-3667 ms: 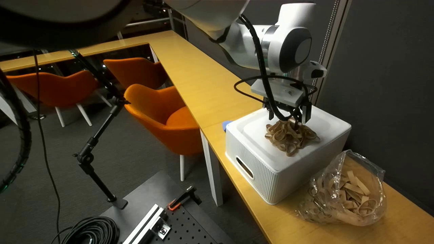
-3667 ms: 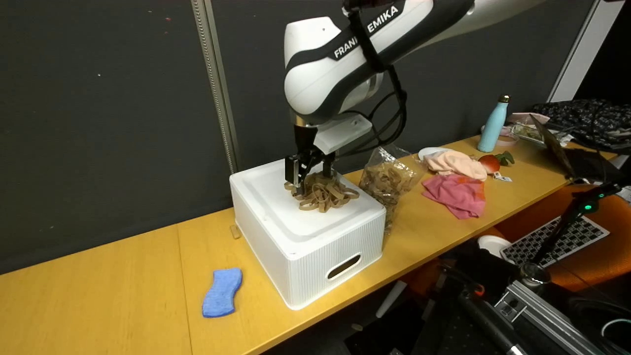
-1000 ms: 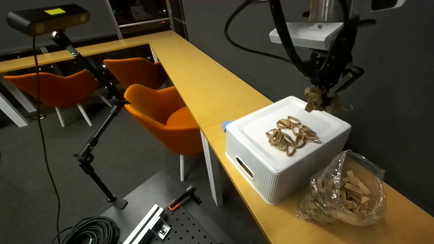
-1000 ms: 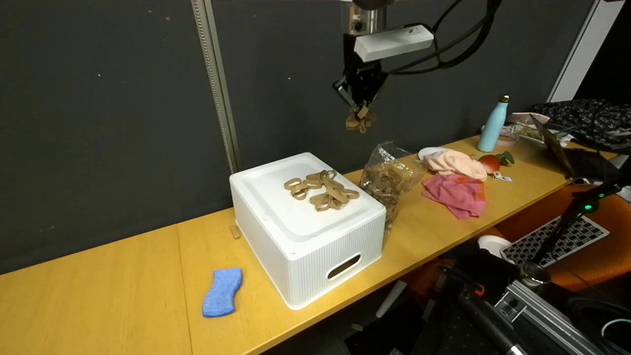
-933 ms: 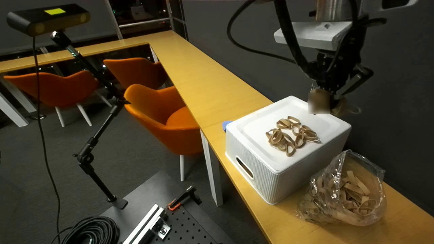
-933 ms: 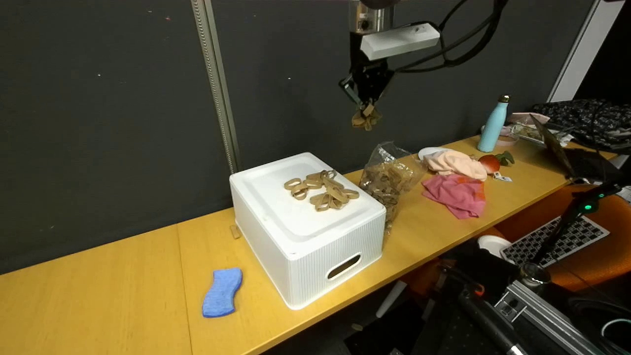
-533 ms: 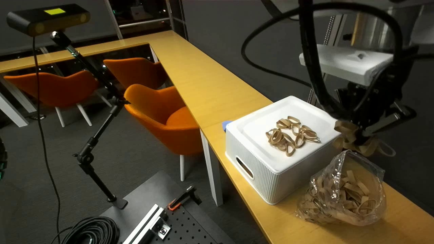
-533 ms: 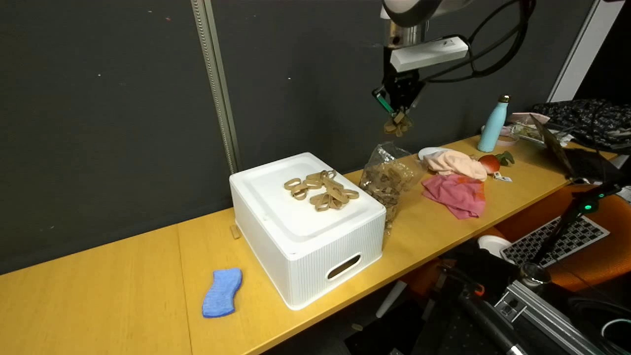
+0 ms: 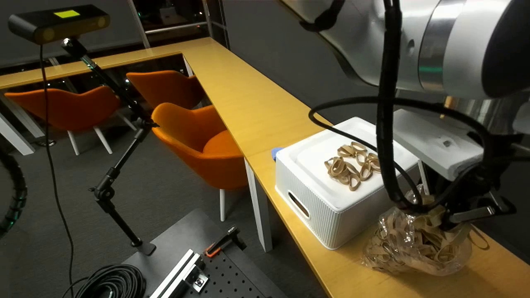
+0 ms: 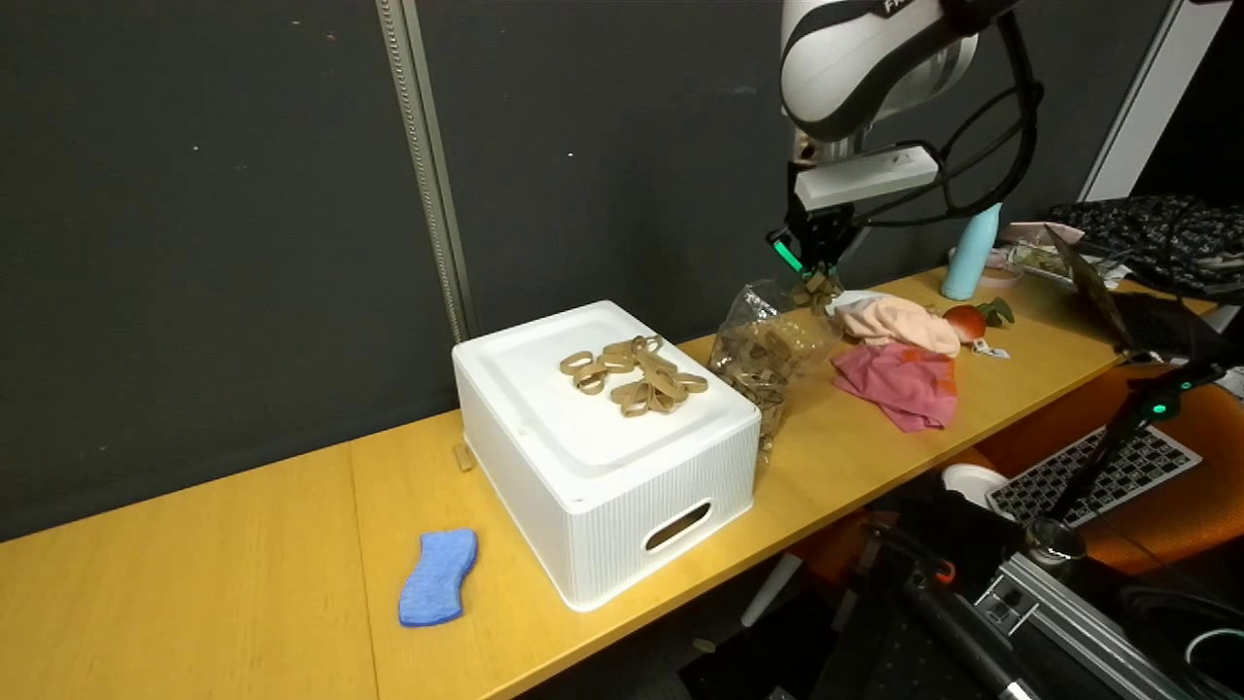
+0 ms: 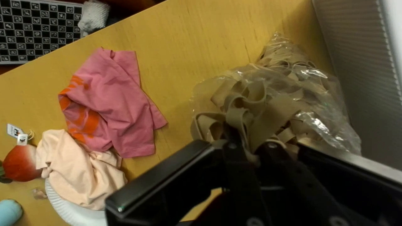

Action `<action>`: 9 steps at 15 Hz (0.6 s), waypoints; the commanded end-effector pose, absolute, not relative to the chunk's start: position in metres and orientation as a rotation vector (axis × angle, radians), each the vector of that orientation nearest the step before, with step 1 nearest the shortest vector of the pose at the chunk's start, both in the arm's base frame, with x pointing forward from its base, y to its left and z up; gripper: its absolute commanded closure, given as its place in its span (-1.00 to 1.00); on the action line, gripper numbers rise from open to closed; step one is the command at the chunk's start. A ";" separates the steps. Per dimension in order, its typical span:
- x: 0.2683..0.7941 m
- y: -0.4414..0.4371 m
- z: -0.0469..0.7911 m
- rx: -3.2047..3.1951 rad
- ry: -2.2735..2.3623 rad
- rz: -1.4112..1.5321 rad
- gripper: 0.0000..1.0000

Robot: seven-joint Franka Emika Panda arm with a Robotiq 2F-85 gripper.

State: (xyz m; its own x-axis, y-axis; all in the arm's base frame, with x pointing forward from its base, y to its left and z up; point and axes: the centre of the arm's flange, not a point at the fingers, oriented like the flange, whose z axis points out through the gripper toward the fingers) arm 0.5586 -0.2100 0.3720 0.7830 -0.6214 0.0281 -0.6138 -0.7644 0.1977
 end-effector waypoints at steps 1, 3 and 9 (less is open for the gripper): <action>0.570 -0.211 0.348 2.757 -0.967 -0.038 0.95; 0.574 -0.212 0.334 2.754 -0.947 -0.024 0.95; 0.589 -0.208 0.306 2.784 -0.884 0.022 0.95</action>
State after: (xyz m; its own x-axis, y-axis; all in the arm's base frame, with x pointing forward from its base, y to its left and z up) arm 0.5782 -0.2084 0.3137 0.8075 -0.5872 0.0566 -0.5846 -0.7839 0.2092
